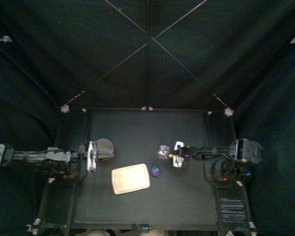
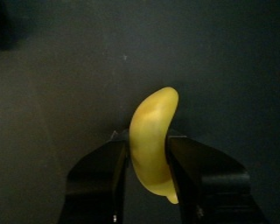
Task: Pick the banana then place it on the pink plate
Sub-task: Place banana on the pink plate
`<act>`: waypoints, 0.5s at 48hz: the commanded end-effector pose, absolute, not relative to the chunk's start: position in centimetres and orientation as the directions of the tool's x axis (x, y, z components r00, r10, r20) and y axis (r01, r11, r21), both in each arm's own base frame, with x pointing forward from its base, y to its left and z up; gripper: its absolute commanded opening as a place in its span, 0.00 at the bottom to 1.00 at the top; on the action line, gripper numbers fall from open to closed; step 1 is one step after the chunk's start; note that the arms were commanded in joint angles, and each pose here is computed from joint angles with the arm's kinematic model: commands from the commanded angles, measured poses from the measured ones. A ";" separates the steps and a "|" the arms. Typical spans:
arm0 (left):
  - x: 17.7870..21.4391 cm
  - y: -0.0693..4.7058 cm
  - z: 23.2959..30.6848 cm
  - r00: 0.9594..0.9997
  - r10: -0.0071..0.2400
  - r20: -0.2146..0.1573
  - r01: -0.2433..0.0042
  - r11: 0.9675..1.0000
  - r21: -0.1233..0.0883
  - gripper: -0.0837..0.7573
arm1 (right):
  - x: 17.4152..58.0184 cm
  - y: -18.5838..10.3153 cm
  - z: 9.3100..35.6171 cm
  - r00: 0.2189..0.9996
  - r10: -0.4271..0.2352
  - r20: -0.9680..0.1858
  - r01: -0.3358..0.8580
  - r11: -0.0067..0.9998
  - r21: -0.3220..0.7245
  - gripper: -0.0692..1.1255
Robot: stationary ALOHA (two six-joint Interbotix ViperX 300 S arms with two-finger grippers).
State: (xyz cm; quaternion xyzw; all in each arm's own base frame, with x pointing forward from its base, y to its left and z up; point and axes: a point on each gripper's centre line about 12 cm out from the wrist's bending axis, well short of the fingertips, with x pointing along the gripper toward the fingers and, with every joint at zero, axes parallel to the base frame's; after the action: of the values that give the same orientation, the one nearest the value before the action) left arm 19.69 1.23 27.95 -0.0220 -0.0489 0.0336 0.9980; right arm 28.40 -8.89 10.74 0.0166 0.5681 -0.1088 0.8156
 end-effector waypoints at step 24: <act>19.75 1.78 28.47 0.989 0.097 0.116 -0.092 0.994 -0.050 0.15 | 41.6 -7.1 25.8 0.919 -0.147 -0.365 0.111 0.987 -0.118 0.54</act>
State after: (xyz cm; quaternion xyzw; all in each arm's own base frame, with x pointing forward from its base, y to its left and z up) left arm 19.46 1.81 27.15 -0.0222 -0.0408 0.0490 0.9977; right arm 39.87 -6.92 22.99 -0.0452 0.2620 -0.0667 0.9617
